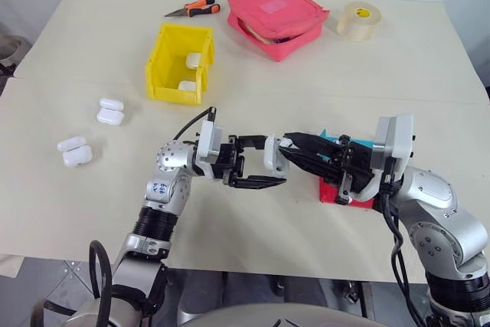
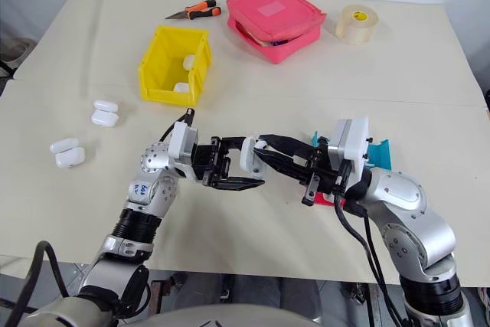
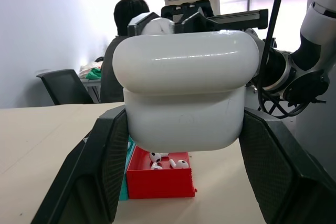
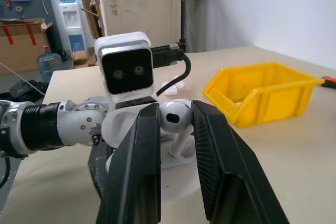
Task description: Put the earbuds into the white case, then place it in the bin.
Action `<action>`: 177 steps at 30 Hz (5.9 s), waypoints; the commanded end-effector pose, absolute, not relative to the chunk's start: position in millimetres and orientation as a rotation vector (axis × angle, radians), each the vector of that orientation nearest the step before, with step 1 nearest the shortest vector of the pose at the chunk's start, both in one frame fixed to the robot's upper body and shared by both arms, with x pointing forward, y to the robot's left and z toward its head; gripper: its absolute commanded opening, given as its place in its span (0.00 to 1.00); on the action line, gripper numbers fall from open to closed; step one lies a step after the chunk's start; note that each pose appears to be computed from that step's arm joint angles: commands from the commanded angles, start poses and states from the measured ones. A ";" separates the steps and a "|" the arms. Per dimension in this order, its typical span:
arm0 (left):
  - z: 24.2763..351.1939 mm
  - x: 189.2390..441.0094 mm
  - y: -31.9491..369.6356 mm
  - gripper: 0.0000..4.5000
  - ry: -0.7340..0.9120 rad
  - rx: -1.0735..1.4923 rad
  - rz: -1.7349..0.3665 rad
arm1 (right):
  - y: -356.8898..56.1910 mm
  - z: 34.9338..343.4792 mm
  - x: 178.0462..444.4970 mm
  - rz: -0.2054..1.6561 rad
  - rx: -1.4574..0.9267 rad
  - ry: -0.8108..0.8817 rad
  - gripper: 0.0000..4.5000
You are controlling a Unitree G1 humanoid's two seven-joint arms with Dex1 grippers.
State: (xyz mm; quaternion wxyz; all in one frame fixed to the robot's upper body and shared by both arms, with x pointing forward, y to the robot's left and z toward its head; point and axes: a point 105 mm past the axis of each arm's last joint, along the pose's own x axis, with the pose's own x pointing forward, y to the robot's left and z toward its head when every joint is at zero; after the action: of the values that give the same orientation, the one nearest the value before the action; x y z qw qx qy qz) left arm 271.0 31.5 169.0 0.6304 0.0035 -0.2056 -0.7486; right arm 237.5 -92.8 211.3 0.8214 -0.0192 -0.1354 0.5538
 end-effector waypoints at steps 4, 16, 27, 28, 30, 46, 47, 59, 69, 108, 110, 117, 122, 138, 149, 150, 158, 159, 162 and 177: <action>185.1 261.9 25.7 0.62 -0.559 0.025 -1.755 | -86.8 208.6 236.0 1.211 -0.051 -0.295 0.11; 195.6 271.6 23.4 0.62 -0.597 0.027 -1.714 | -92.0 191.1 233.0 1.253 -0.154 -0.206 0.11; 194.5 281.3 22.3 0.62 -0.610 0.045 -1.681 | -96.6 200.1 237.9 1.253 -0.208 -0.213 0.38; 194.0 282.7 22.2 0.62 -0.610 0.046 -1.676 | -96.9 203.7 239.3 1.245 -0.214 -0.228 0.47; 193.3 285.0 21.9 0.62 -0.610 0.048 -1.668 | -97.6 210.8 240.1 1.240 -0.220 -0.248 0.59; 181.3 305.4 23.2 0.62 -0.593 0.041 -1.579 | -148.0 236.6 249.5 1.080 -0.353 -0.181 0.59; 181.6 305.8 22.5 0.62 -0.597 0.039 -1.576 | -150.8 236.4 250.6 1.066 -0.359 -0.173 0.59; 179.6 313.0 34.0 0.62 -0.598 0.075 -1.510 | -227.9 217.4 254.8 0.779 -0.522 0.126 0.59; 178.8 309.9 32.6 0.62 -0.599 0.071 -1.500 | -286.6 199.4 217.8 0.603 -0.500 0.289 0.59; 181.0 299.2 30.6 0.62 -0.612 0.082 -1.493 | -263.6 184.4 336.3 0.732 -0.714 0.592 0.59; 180.3 296.0 30.4 0.62 -0.608 0.080 -1.502 | -262.1 182.4 338.9 0.753 -0.722 0.621 0.59; 175.2 288.4 30.0 0.62 -0.567 0.070 -1.521 | -252.5 175.2 337.2 0.837 -0.729 0.693 0.59; 173.8 284.4 29.4 0.62 -0.561 0.065 -1.521 | -247.8 169.6 339.6 0.852 -0.731 0.704 0.59; 174.0 283.9 30.4 0.62 -0.552 0.068 -1.498 | -240.8 154.8 348.8 0.862 -0.739 0.725 0.59; 174.1 284.9 30.7 0.62 -0.552 0.072 -1.486 | -241.9 151.0 348.0 0.865 -0.745 0.744 0.55; 174.2 285.0 30.7 0.62 -0.553 0.072 -1.485 | -242.2 150.9 347.9 0.864 -0.746 0.745 0.50; 174.6 286.6 30.6 0.62 -0.555 0.075 -1.480 | -241.6 155.7 347.3 0.869 -0.751 0.723 0.10; 174.6 287.0 30.6 0.62 -0.555 0.075 -1.480 | -241.7 156.6 347.3 0.869 -0.753 0.719 0.10; 174.3 287.8 29.9 0.62 -0.555 0.075 -1.479 | -241.0 167.9 349.2 0.847 -0.744 0.667 0.10; 170.2 292.7 21.7 0.62 -0.534 0.056 -1.555 | -195.7 244.2 302.5 0.876 -0.290 0.020 0.10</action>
State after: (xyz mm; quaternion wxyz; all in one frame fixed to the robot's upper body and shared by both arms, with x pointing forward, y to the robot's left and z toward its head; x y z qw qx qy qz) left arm 293.8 23.7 163.3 0.6913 0.0189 -0.2206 -0.6878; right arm 316.4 -202.1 218.8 0.8945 -0.1496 0.0709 0.4153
